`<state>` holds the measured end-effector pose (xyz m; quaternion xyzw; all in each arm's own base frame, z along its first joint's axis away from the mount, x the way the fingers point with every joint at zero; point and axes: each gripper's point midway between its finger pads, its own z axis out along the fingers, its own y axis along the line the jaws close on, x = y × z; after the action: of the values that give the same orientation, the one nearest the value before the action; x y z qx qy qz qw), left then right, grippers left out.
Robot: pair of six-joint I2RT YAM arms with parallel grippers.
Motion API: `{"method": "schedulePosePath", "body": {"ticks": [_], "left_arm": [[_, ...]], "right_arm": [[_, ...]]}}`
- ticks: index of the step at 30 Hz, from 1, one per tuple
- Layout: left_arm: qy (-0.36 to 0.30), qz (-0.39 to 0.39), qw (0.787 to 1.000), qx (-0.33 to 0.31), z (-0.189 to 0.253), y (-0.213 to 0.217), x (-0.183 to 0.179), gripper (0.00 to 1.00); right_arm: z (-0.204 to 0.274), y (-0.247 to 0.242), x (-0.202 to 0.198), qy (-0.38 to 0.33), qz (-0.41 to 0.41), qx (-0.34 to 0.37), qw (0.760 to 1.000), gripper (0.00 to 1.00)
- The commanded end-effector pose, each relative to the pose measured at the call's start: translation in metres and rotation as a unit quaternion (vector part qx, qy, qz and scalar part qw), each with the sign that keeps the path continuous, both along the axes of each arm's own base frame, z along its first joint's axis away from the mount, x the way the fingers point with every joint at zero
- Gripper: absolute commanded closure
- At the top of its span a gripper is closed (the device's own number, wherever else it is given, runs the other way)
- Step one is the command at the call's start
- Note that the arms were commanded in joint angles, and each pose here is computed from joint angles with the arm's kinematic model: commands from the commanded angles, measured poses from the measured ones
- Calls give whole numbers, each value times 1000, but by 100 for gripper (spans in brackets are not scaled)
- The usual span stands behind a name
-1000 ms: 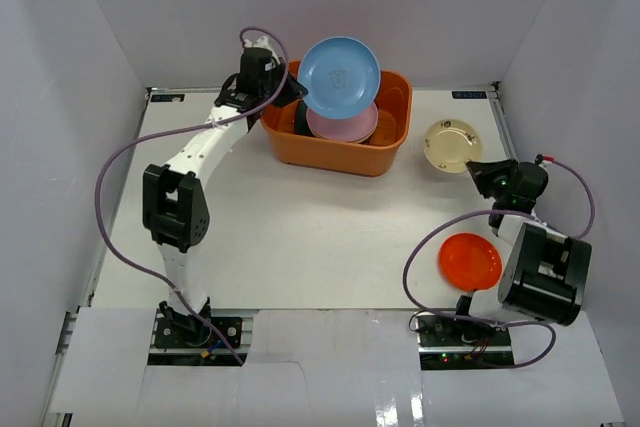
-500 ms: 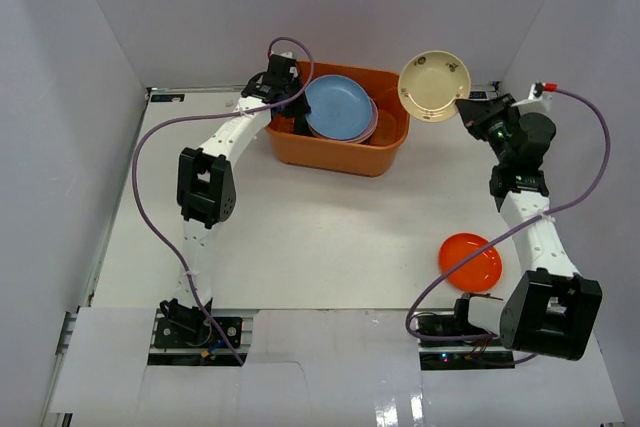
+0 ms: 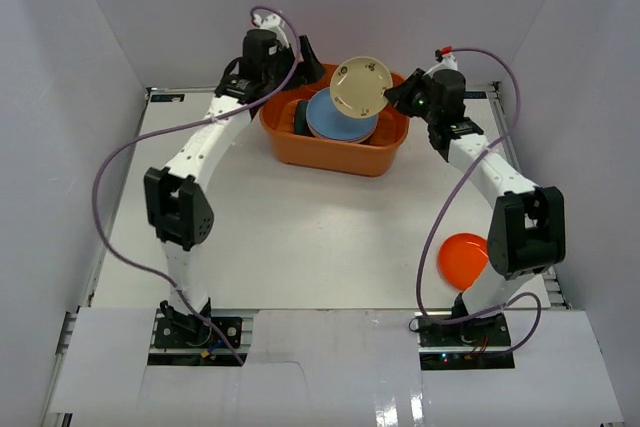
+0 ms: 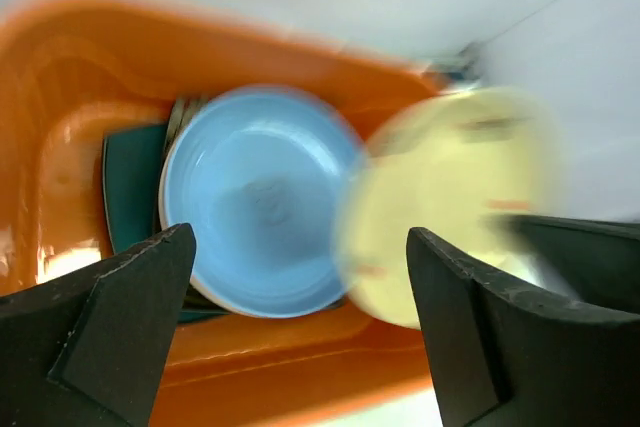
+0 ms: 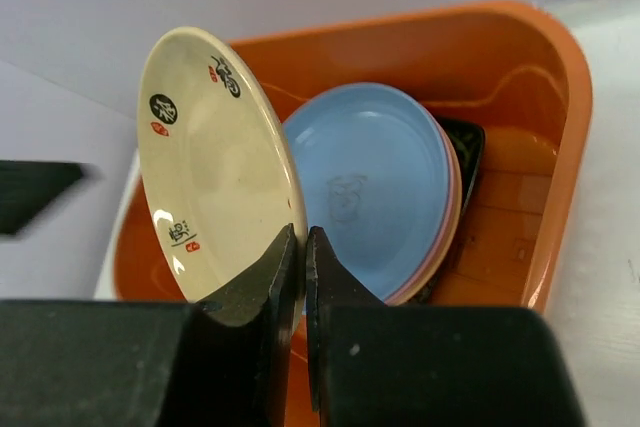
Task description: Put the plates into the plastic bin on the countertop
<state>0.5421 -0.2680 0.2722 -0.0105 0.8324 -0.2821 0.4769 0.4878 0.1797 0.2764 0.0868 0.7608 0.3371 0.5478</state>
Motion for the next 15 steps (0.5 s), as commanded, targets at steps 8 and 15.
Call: {"method": "schedulePosePath", "body": {"ticks": [8, 15], "left_arm": [[-53, -76, 989, -114, 74, 11, -152, 13], [77, -161, 982, -65, -44, -44, -260, 14]], "right_arm": [[-32, 46, 31, 23, 11, -73, 997, 91], [-33, 54, 34, 32, 22, -106, 994, 59]]}}
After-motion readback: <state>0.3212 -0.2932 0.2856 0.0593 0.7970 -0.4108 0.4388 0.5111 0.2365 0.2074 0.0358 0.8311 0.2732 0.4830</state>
